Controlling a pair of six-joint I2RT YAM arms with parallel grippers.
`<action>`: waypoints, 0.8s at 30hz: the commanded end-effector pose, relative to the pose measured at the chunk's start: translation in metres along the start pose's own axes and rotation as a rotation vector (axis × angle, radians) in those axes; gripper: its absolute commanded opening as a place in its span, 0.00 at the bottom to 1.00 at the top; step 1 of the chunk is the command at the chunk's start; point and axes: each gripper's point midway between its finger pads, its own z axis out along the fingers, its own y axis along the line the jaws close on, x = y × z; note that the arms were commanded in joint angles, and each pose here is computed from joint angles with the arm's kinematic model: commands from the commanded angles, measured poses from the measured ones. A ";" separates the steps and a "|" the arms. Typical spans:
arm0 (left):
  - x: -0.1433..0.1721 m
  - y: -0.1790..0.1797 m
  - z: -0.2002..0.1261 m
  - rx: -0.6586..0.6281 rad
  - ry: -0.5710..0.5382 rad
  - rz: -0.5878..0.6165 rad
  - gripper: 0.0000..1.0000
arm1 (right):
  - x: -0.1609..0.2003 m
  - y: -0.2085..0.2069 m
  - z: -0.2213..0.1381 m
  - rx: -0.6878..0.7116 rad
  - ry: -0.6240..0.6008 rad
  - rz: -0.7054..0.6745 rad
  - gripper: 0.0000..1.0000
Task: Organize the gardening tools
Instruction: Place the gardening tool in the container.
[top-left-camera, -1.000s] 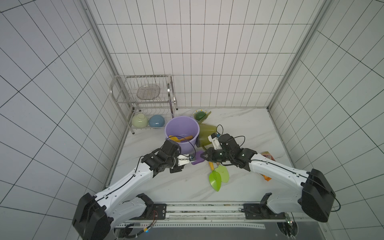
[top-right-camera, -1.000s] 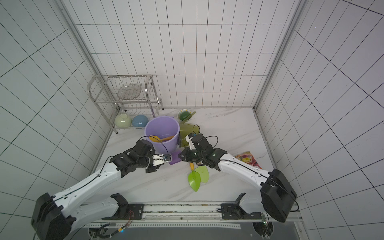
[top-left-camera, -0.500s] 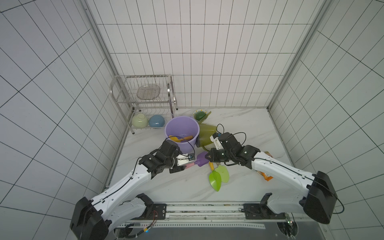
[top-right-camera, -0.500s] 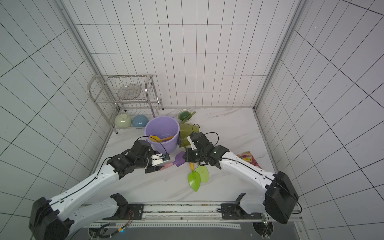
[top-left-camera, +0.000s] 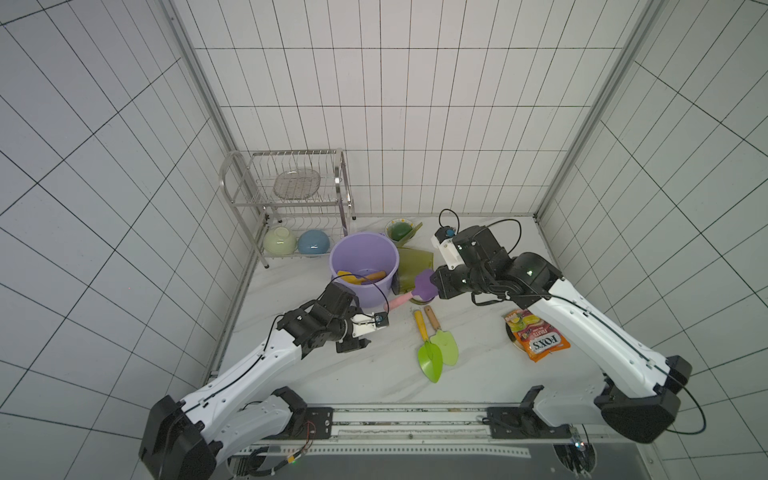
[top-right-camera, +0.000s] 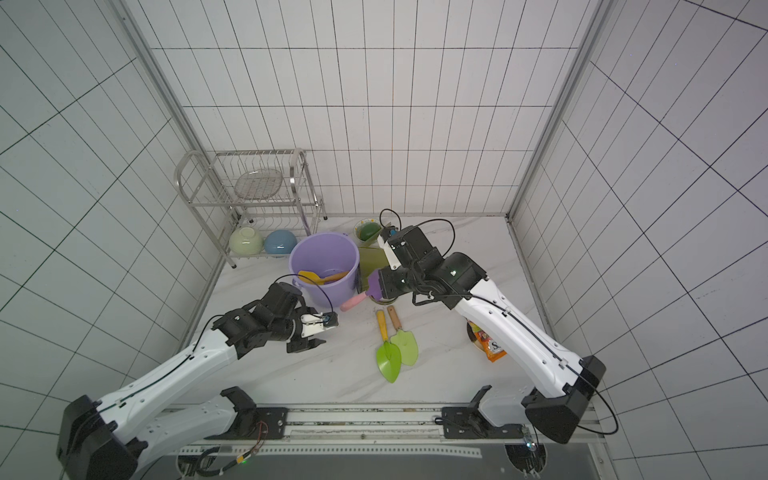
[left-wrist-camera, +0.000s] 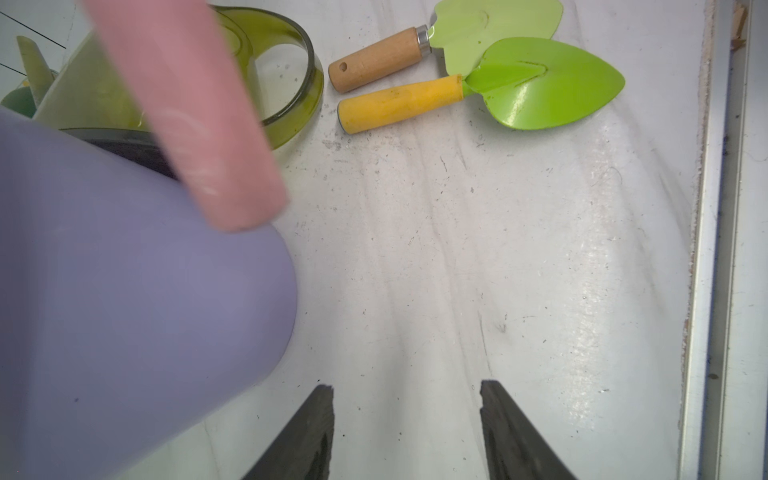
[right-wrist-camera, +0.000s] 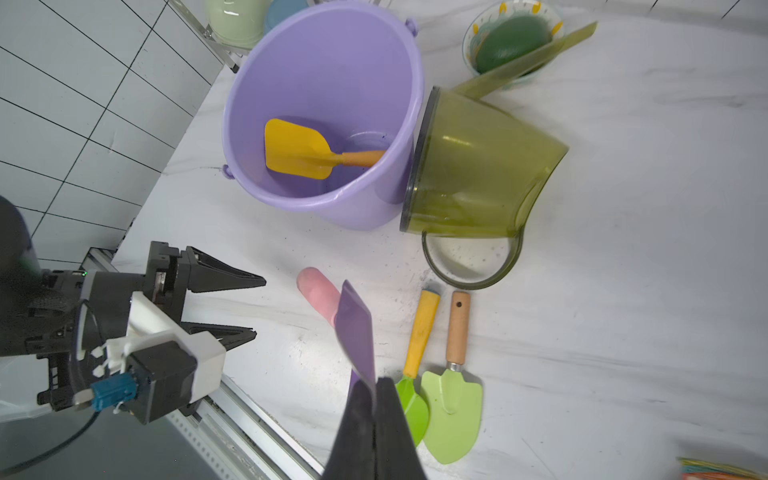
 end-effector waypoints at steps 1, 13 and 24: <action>0.003 -0.012 0.002 0.040 -0.003 -0.013 0.58 | -0.005 -0.016 -0.014 0.156 0.051 -0.142 0.00; 0.008 -0.025 0.009 0.078 0.011 -0.023 0.57 | -0.090 0.024 -0.038 0.278 -0.087 -0.374 0.00; 0.013 -0.035 0.015 0.106 0.027 -0.038 0.56 | -0.136 0.056 0.023 0.393 -0.216 -0.526 0.00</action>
